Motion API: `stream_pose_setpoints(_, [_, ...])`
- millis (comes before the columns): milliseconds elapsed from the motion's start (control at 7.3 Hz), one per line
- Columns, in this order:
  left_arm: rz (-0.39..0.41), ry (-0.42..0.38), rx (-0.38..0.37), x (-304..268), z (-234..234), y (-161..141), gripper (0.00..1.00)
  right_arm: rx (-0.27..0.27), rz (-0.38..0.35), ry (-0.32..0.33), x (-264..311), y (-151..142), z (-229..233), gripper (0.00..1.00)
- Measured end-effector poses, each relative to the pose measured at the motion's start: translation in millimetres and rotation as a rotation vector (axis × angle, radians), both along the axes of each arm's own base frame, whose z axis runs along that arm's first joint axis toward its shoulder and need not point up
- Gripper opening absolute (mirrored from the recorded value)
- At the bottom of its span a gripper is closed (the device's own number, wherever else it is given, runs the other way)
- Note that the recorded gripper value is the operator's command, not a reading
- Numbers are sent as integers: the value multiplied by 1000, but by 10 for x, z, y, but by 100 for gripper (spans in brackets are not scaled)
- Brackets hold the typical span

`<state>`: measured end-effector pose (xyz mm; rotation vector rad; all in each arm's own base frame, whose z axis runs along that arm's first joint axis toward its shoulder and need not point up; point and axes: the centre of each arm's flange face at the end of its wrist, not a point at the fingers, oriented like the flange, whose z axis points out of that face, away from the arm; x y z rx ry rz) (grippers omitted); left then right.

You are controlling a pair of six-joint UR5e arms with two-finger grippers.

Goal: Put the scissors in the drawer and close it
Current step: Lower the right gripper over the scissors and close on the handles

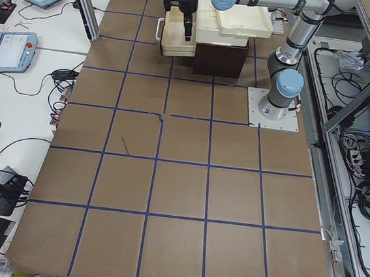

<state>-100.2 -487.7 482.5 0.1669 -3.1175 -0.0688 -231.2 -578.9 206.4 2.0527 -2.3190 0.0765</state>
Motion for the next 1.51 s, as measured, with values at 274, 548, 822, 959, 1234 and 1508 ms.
stream_pose_setpoints(274, [0,0,0,0,-2,-2,100,-5,19,-38,-24,7,-166,97])
stream_pose_setpoints(548, [0,0,1,0,-4,-3,100,0,22,-56,-24,-3,-265,93])
stream_pose_setpoints(822, [1,1,0,-1,-4,-5,100,7,21,-61,-32,-12,-329,61])
stream_pose_setpoints(959, [1,2,-1,-1,-3,-5,100,10,19,-59,-35,-10,-341,38])
stream_pose_setpoints(1234, [0,2,0,-2,-4,-5,100,16,13,-51,-45,-6,-340,10])
stream_pose_setpoints(1508, [0,0,-1,1,-1,-3,100,18,-12,-39,-42,-9,-294,3])
